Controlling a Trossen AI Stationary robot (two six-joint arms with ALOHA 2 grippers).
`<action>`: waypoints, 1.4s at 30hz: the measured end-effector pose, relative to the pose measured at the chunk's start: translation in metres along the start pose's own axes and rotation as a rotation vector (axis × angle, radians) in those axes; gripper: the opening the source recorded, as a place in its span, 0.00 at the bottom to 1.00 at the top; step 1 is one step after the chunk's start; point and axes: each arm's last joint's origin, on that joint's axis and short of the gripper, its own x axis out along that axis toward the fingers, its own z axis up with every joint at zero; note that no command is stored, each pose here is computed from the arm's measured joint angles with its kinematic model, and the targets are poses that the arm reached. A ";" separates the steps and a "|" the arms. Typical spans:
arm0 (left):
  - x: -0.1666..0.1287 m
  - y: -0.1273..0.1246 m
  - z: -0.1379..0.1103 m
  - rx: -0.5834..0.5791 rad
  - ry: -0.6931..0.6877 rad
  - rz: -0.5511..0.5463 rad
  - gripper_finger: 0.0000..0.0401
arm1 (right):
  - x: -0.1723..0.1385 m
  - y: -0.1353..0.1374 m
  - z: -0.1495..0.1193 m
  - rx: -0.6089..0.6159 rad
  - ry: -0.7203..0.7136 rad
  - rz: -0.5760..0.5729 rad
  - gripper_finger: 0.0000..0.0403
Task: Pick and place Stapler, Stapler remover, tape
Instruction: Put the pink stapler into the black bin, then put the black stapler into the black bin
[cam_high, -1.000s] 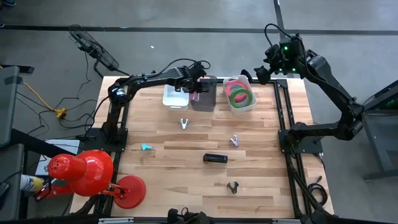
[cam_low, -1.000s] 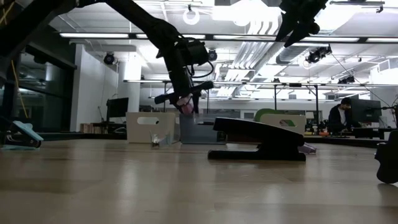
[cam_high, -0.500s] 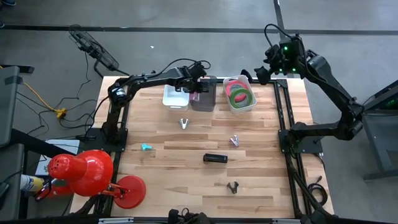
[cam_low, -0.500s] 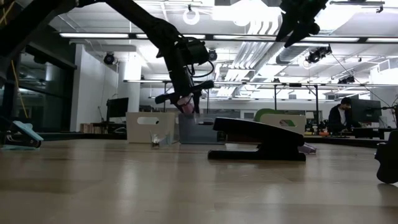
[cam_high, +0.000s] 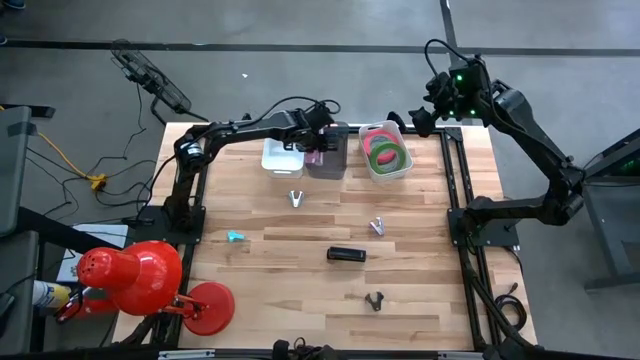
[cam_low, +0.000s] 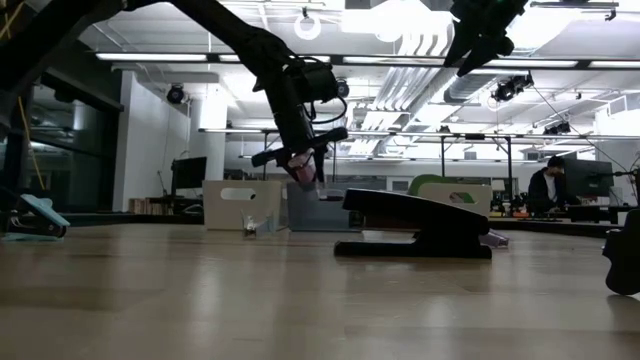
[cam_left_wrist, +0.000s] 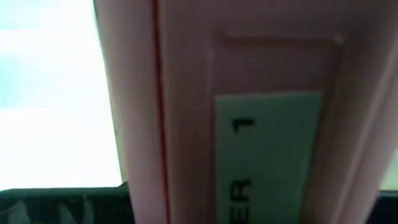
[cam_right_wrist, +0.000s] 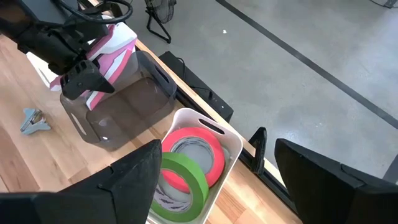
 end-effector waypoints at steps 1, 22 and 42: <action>0.000 0.000 0.000 -0.003 0.009 -0.006 0.33 | 0.000 0.000 0.000 -0.001 0.001 0.000 0.76; 0.000 -0.001 0.000 -0.021 0.041 -0.035 0.48 | 0.000 0.000 -0.001 -0.021 0.005 0.003 0.76; -0.061 -0.024 0.012 0.593 0.122 -0.279 0.48 | 0.000 0.002 -0.007 -0.042 0.071 0.051 0.76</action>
